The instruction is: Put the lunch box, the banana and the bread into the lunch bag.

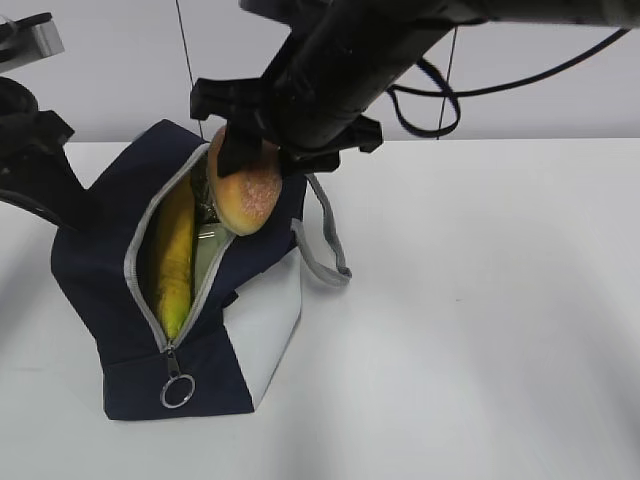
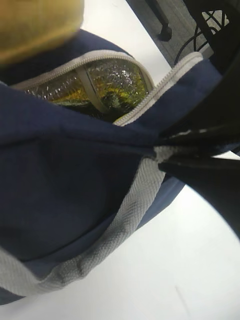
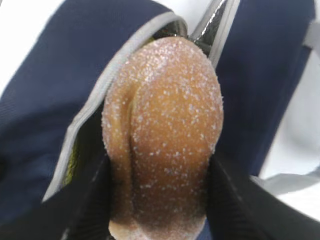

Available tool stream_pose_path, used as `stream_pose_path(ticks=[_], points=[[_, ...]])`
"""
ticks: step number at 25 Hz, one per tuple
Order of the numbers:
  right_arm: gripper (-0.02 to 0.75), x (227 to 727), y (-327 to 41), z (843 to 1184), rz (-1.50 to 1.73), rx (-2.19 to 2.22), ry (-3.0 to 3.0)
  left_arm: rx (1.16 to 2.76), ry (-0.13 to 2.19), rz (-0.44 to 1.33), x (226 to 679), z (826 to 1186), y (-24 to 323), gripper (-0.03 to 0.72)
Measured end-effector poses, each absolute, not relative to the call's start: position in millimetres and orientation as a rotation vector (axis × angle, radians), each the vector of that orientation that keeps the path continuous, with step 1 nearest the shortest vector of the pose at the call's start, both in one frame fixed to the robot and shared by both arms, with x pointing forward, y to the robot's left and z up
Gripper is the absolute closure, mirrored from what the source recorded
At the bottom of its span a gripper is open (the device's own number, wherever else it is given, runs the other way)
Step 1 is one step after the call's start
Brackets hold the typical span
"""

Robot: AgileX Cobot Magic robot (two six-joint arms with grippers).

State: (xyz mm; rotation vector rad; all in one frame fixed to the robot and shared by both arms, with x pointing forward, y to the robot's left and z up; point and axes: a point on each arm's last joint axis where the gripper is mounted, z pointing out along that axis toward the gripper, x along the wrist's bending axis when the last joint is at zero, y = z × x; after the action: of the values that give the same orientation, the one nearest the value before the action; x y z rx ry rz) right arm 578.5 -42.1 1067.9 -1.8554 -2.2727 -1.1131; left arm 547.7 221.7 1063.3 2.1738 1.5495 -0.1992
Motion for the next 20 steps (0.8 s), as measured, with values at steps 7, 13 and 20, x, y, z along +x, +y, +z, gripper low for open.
stream_pose_path(ticks=[7,13,20], points=[[0.346,594,-23,1027,-1.095,-1.908,-2.059,2.171,1.551,-0.201,548,1063,222,0.665],[0.346,600,-12,1003,-1.055,-1.924,-1.918,2.17,1.553,-0.202,548,1063,222,0.664],[0.288,602,-6,994,-1.078,-1.853,-1.926,2.17,1.553,-0.202,548,1063,222,0.664]])
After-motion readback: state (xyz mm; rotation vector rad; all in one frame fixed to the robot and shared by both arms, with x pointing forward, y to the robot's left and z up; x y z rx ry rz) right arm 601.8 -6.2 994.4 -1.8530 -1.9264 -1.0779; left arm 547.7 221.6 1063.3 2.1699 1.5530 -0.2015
